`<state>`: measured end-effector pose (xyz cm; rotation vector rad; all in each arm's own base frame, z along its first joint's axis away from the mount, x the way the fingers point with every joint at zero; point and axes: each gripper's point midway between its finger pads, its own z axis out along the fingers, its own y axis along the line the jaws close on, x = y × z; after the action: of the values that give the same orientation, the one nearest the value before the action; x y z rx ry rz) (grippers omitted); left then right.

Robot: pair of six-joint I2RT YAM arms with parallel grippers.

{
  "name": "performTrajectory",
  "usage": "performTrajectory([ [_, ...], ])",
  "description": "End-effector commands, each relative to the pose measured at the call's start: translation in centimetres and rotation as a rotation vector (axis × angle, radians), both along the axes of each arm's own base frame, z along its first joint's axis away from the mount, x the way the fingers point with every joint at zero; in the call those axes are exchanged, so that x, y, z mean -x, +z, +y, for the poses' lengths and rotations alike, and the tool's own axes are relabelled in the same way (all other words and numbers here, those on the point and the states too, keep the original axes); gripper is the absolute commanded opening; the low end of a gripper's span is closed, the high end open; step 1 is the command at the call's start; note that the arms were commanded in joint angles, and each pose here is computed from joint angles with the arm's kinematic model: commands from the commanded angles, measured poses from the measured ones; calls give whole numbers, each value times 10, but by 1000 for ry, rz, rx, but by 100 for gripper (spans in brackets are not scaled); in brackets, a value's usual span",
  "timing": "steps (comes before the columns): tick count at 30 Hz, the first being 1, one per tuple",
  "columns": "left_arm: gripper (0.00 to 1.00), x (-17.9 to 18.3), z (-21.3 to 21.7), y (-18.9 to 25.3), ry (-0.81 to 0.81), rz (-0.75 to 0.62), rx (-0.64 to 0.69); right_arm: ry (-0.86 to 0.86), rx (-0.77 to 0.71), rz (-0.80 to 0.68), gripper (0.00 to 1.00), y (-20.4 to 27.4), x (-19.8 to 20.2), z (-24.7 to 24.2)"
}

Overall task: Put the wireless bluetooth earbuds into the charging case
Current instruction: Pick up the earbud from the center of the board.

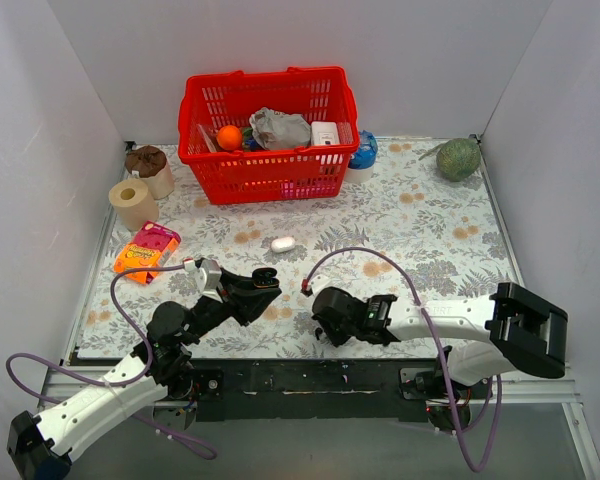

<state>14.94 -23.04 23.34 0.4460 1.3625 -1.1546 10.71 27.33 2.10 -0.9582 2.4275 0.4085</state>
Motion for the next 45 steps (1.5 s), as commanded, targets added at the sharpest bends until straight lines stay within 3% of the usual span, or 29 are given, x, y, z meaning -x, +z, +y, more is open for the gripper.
performTrajectory([
  [1, 0, 2, 3, 20, 4, -35, 34, -39, 49, -47, 16, 16, -8, -18],
  [2, 0, 2, 3, 21, 6, -38, 36, -57, 4, -53, 27, 30, -10, -15],
  [5, 0, 1, 3, 20, 9, -35, 36, -115, -116, -54, 47, 59, -13, 0],
  [7, 0, 1, 4, 22, 12, -36, 38, -127, -177, -35, 56, 72, -12, 11],
  [9, 0, 1, 4, 22, 13, -35, 38, -126, -211, -18, 75, 82, -12, 25],
  [11, 0, 0, 4, 23, 17, -34, 43, -140, -160, 6, 82, 71, -12, 29],
  [15, 0, -1, 5, 26, 25, -30, 53, -241, -57, 29, 84, 54, -18, 23],
  [23, 0, -4, 6, 28, 39, -16, 64, -512, -134, 58, 79, 43, -24, 11],
  [35, 0, -2, 8, 26, 38, 2, 77, -525, -64, 133, 65, 13, -13, 12],
  [45, 0, -2, 8, 23, 36, 9, 73, -528, -34, 178, 60, -2, -5, 11],
])
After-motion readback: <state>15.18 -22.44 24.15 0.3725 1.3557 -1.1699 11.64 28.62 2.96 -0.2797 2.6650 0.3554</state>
